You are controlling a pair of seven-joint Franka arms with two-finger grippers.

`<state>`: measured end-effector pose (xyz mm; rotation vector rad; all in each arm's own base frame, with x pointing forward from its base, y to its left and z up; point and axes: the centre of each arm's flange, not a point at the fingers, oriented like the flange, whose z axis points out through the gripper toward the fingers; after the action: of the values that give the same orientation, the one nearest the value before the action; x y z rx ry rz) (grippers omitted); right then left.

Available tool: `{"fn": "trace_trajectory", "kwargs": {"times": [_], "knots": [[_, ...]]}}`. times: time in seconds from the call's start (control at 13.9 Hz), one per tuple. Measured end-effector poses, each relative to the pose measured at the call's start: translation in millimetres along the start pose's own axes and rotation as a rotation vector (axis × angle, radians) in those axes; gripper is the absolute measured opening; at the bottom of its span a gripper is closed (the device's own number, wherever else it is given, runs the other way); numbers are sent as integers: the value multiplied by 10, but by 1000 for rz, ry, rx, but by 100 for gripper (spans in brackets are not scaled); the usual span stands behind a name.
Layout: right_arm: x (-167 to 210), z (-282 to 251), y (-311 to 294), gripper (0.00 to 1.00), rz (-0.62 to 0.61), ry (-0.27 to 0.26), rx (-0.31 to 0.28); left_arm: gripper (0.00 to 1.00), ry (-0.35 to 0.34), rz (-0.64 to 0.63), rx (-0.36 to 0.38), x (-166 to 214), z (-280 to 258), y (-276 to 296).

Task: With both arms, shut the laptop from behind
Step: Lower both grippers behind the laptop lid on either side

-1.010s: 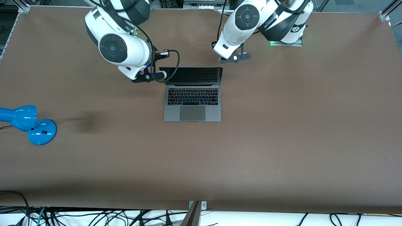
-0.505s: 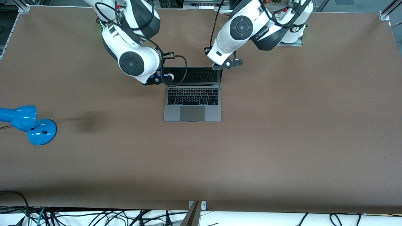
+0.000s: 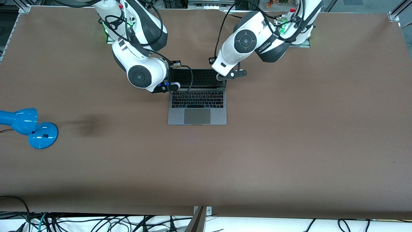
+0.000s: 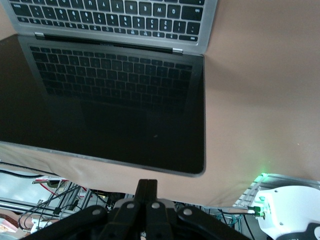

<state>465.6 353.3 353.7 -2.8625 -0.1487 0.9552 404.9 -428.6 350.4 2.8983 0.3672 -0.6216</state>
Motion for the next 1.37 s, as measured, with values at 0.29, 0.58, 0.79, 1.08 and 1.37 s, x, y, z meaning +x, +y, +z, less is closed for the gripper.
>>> {"fn": "trace_trajectory", "kwargs": {"times": [0.29, 0.58, 0.79, 1.08, 1.37], "knots": [[40, -36, -1, 5, 3, 31, 16, 1, 9, -5, -3, 168, -10, 57], [96, -91, -6, 5, 6, 78, 40, 1, 19, -14, -8, 339, -32, 102], [141, -132, 30, 5, 1, 105, 46, 1, 25, -20, -18, 475, -57, 142], [215, -204, 128, 5, -16, 145, 45, 1, 20, -34, -33, 622, -75, 157], [363, -309, 371, 5, -38, 184, 53, 1, 27, -42, -28, 829, -20, 129]]}}
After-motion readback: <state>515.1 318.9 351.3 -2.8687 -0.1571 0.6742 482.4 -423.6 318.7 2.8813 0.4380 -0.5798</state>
